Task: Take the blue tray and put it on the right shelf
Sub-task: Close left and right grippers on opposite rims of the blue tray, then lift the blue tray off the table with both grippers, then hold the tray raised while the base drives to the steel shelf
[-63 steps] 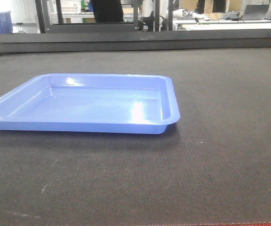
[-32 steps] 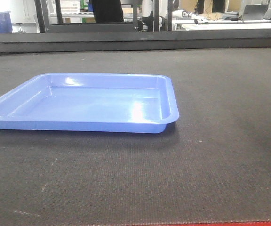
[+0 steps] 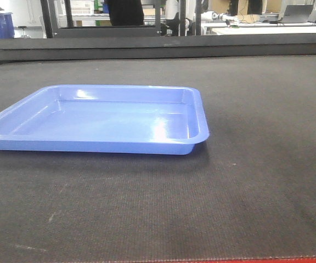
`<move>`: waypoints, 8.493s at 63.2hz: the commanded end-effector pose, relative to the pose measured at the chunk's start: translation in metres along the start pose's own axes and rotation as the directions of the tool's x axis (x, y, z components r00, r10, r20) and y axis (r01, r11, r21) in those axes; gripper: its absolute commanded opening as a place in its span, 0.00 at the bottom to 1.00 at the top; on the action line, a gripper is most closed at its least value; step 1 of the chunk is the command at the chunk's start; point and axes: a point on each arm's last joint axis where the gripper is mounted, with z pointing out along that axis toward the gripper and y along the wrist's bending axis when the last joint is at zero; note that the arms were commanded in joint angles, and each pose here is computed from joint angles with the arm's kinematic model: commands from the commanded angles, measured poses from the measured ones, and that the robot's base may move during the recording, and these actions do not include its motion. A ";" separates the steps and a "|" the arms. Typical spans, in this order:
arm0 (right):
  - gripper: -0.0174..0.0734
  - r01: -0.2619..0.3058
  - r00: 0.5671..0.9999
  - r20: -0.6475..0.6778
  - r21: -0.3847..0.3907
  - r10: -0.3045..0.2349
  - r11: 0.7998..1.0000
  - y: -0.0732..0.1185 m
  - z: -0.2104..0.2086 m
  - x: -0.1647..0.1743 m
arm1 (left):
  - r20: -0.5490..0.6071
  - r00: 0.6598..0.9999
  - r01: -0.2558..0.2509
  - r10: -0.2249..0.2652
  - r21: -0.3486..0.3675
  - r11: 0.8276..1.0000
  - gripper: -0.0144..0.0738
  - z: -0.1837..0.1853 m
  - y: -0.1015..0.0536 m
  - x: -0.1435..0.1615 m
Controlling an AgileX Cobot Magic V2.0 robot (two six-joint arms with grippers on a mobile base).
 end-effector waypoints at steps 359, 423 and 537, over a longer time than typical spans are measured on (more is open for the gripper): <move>0.22 -0.133 0.985 -0.050 0.406 0.168 0.904 -0.014 -0.102 0.023 | -0.096 0.994 0.063 -0.056 0.078 0.995 0.11 -0.054 -0.102 -0.015; 0.22 -0.131 0.984 -0.055 0.407 0.168 0.904 -0.014 -0.098 0.022 | -0.122 0.990 0.091 -0.072 0.153 0.984 0.11 -0.055 -0.110 -0.013; 0.22 -0.131 0.984 -0.055 0.407 0.168 0.904 -0.014 -0.098 0.022 | -0.125 0.989 0.093 -0.073 0.160 0.983 0.11 -0.055 -0.110 -0.013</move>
